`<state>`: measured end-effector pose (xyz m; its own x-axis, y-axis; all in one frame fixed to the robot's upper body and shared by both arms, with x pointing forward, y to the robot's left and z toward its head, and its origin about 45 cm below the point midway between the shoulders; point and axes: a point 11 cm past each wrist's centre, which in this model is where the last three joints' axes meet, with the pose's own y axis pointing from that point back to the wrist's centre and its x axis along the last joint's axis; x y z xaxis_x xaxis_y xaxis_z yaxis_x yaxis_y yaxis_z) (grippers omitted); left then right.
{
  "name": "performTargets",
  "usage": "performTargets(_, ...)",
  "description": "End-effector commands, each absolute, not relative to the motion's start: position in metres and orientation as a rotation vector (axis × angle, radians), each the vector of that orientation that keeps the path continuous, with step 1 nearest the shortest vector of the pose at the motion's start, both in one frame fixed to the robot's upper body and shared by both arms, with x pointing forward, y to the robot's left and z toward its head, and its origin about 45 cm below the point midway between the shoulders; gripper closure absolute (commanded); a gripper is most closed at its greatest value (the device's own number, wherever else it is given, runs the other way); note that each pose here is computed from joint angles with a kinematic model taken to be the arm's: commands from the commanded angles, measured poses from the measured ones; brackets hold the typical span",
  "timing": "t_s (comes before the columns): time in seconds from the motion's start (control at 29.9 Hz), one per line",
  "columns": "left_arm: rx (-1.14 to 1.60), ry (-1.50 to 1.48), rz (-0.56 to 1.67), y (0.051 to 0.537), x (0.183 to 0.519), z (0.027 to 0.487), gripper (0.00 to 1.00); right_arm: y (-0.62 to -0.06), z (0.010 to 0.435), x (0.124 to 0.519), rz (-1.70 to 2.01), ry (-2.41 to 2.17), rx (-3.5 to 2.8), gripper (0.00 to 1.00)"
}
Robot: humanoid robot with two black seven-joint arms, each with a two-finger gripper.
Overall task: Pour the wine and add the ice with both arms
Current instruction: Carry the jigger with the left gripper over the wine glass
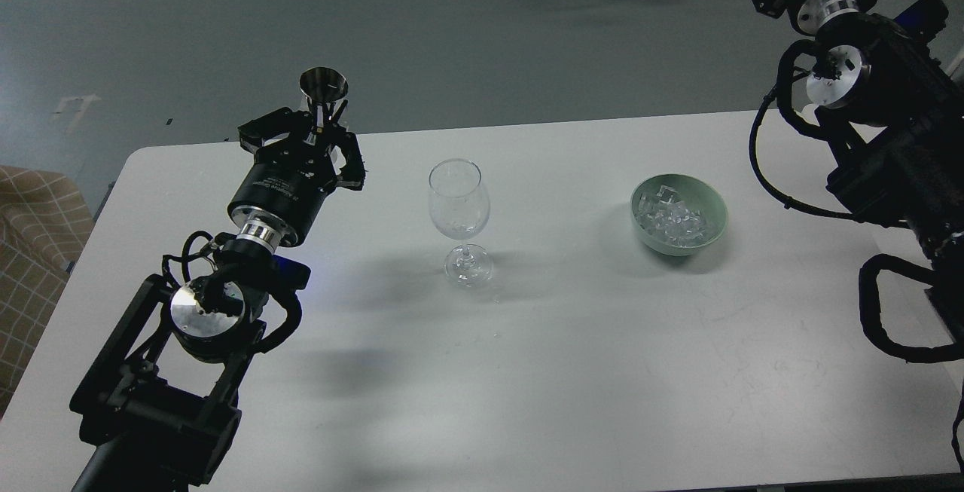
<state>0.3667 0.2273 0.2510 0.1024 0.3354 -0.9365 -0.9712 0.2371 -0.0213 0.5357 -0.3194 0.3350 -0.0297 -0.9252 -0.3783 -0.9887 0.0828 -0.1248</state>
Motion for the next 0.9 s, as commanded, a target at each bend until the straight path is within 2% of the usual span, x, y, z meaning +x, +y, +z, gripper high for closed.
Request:
performTargets(0.0,-0.788,1.0,1.115,0.216,0.366,0.254,0.91,-0.323,0.335,0.535,0.239,2.013,-1.892,0.0)
performTargets(0.43,-0.68,0.93,1.081,0.191,0.363,0.253,0.91,-0.324,0.332,0.534,0.243,2.02,-1.89,0.0)
performTargets(0.87,-0.654,0.894,1.086,0.187,0.362,0.252,0.91,-0.325,0.329,0.534,0.249,2.021,-1.888,0.0)
